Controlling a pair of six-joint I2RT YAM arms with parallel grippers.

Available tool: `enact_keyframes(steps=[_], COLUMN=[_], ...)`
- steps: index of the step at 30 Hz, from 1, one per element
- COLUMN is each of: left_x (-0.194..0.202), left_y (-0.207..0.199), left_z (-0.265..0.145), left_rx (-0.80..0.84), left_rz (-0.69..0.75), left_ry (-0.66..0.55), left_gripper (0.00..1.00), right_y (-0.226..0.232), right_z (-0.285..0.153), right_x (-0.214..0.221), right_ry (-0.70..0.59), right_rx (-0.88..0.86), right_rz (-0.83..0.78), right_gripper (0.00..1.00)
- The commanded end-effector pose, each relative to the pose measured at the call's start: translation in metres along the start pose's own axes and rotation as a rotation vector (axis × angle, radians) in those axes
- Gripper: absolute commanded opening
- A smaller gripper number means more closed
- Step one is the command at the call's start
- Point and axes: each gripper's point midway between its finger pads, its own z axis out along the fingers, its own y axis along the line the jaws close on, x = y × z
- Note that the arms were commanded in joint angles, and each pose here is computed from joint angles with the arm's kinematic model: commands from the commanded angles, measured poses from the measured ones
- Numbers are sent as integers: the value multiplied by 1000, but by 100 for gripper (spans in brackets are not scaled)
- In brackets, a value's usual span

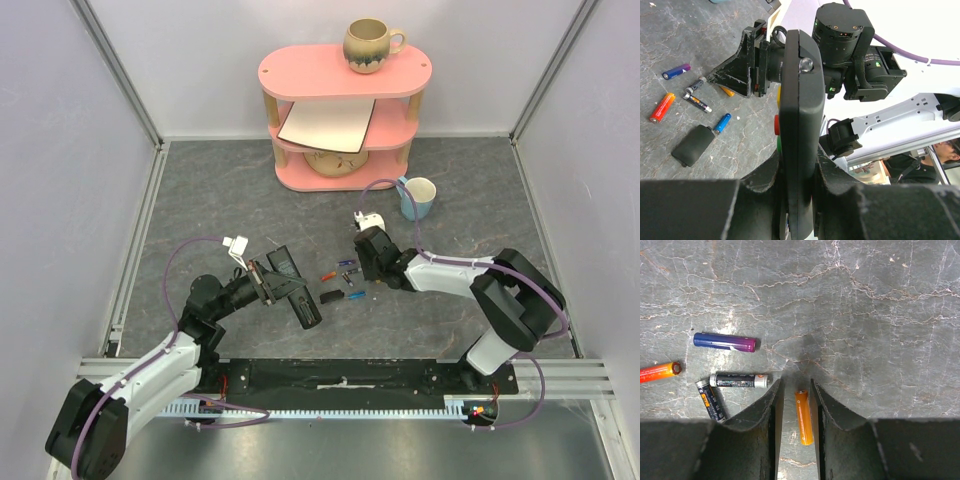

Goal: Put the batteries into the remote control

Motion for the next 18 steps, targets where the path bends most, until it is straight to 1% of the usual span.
enact_keyframes(steps=[1,9,12,15,18], left_x=[-10,-9,-9,-9,-9], left_y=[-10,-10,-10,-10,-10], left_z=[1,0,0,0,0], left_rx=[40,42,41,42,44], left_rz=[41,38,37,37,38], left_ry=[-41,-38,-37,-36,-35], left_gripper=[2,2,2,2,2], right_y=[-10,-14,-13,-13,-13], right_z=[-3,-8,-8,-7,-6], right_x=[32,35,37,41,40], right_ry=[91,101,110,123,121], right_rx=[18,28,25,21,27], right_rz=[-14,-14,-15,-17,-2], right_gripper=[36,34,31,23,11])
